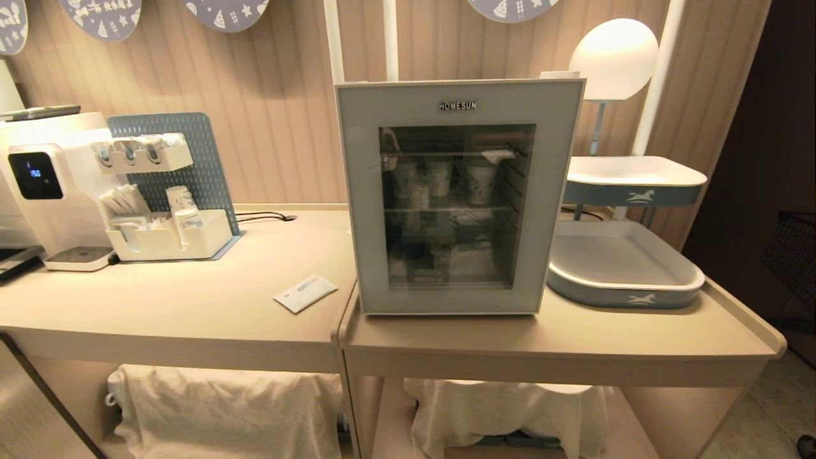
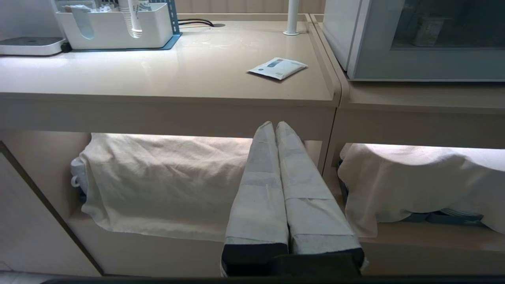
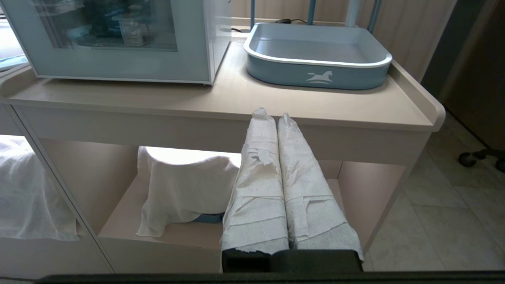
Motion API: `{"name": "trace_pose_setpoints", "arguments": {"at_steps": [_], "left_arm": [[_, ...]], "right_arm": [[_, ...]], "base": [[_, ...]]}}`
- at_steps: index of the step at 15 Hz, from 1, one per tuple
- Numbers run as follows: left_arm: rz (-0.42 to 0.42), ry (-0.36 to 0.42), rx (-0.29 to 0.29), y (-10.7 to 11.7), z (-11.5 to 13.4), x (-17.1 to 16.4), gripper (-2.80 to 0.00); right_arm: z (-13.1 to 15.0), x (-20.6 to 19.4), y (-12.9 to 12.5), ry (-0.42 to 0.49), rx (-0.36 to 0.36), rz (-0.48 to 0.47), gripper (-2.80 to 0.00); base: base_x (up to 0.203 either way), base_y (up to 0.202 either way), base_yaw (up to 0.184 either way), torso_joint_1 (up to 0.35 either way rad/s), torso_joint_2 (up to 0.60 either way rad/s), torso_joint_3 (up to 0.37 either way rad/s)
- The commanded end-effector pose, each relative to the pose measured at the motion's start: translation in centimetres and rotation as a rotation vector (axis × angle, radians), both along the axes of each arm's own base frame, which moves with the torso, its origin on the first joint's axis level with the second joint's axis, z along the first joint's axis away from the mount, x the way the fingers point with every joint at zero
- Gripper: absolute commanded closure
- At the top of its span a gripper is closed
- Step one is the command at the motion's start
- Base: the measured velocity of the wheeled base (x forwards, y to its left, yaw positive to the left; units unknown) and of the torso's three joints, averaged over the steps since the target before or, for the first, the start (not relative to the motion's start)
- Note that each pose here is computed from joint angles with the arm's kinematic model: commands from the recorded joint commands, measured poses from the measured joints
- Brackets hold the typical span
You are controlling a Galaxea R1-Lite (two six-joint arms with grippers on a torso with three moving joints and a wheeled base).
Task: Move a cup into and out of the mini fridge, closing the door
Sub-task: Open the freezer door
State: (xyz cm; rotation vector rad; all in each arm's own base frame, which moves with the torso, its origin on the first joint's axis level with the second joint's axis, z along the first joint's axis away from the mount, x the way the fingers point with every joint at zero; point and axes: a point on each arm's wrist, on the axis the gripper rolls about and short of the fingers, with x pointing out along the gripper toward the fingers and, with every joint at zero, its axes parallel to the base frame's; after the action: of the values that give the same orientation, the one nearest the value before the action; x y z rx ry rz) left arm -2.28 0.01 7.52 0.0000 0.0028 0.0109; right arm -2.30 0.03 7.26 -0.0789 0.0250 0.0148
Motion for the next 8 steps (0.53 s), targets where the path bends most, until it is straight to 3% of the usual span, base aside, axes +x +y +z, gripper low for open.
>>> {"name": "trace_pose_setpoints", "arguments": {"at_steps": [1, 8], "left_arm": [[0.003, 0.002, 0.000, 0.00, -0.05, 0.01, 0.00], [0.003, 0.003, 0.002, 0.00, -0.06, 0.01, 0.00]], "right_arm": [[0.00, 0.02, 0.00, 0.004, -0.001, 0.001, 0.00], [0.00, 0.02, 0.00, 0.004, 0.004, -0.002, 0.00]], "base": [[0.000, 0.000, 0.000, 0.000, 0.00, 0.000], [0.000, 0.000, 0.000, 0.000, 0.00, 0.000]]}}
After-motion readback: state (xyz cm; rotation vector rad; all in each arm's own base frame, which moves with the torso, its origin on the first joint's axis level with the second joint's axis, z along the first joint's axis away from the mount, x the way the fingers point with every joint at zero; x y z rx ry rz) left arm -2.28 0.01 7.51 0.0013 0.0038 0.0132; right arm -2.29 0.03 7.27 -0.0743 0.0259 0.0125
